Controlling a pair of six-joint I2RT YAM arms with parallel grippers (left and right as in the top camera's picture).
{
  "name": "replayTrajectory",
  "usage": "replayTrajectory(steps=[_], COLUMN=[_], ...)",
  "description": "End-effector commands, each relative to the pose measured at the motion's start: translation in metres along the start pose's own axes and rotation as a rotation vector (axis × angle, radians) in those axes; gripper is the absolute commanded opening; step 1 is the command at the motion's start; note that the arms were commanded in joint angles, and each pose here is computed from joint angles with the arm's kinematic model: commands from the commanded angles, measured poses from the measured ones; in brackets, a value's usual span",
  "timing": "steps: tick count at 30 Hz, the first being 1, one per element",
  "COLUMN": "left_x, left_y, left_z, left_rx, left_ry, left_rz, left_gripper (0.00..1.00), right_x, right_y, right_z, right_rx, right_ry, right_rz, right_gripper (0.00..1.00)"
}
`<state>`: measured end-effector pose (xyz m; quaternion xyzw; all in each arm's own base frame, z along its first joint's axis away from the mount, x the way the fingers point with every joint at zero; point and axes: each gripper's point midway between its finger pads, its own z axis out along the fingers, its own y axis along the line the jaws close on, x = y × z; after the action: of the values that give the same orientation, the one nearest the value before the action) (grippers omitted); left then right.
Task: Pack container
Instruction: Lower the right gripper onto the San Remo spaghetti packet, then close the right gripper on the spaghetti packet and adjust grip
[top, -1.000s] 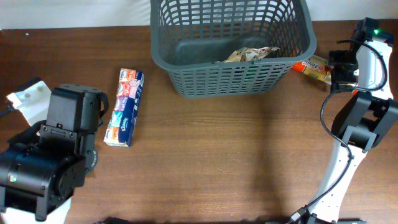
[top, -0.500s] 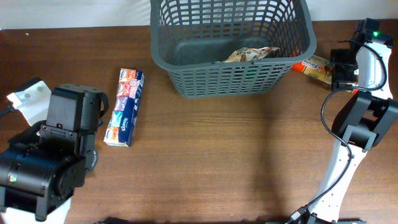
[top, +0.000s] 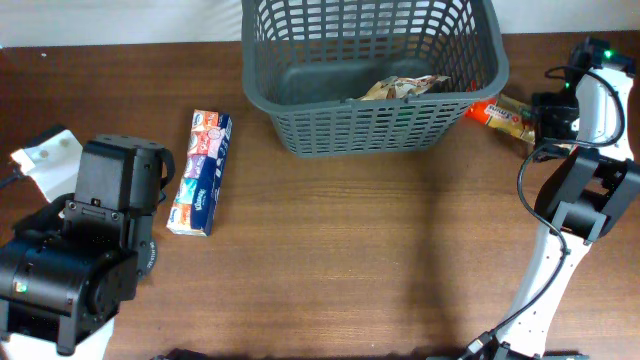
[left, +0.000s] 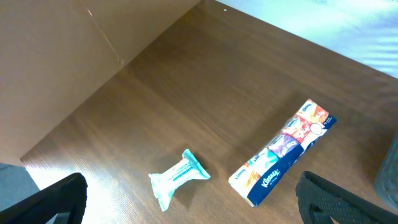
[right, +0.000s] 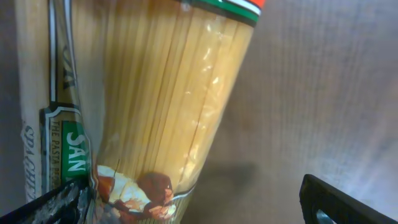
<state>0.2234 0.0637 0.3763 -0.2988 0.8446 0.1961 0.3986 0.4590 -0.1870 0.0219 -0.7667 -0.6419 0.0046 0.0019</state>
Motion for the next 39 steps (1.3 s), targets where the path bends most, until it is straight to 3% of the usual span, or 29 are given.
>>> replayTrajectory(steps=[1,6,13,21,31,39], left_x=[-0.002,-0.002,-0.002,-0.002,-0.002,-0.002], left_y=[0.002,0.002,0.002,0.002,0.002,0.002], left_z=[-0.001,-0.001,-0.001,-0.001,-0.001,-0.001], left_rx=[-0.003,-0.003,-0.003,-0.003,-0.003,-0.003], left_ry=[-0.006,-0.006,-0.006,-0.006,-0.006,-0.006], left_rz=[-0.020,-0.021,-0.021,-0.021,-0.021,-0.021], left_gripper=[1.00,0.99,1.00,1.00,0.99,1.00], right_x=[-0.014,-0.015,-0.017,-0.012,-0.018,-0.023], right_y=[-0.038,-0.042,0.021,0.046,0.009,-0.022], right_z=[0.035,0.035,0.040,0.037,0.040,0.038], right_rx=[0.191,0.206,-0.053,-0.162,-0.005,0.125], right_ry=[-0.049,-0.041,-0.021,0.001,-0.030,-0.072], right_rz=[0.089,0.093,-0.167,-0.184,0.008,0.035], right_gripper=[0.99,0.99,0.99,0.99,0.99,0.99])
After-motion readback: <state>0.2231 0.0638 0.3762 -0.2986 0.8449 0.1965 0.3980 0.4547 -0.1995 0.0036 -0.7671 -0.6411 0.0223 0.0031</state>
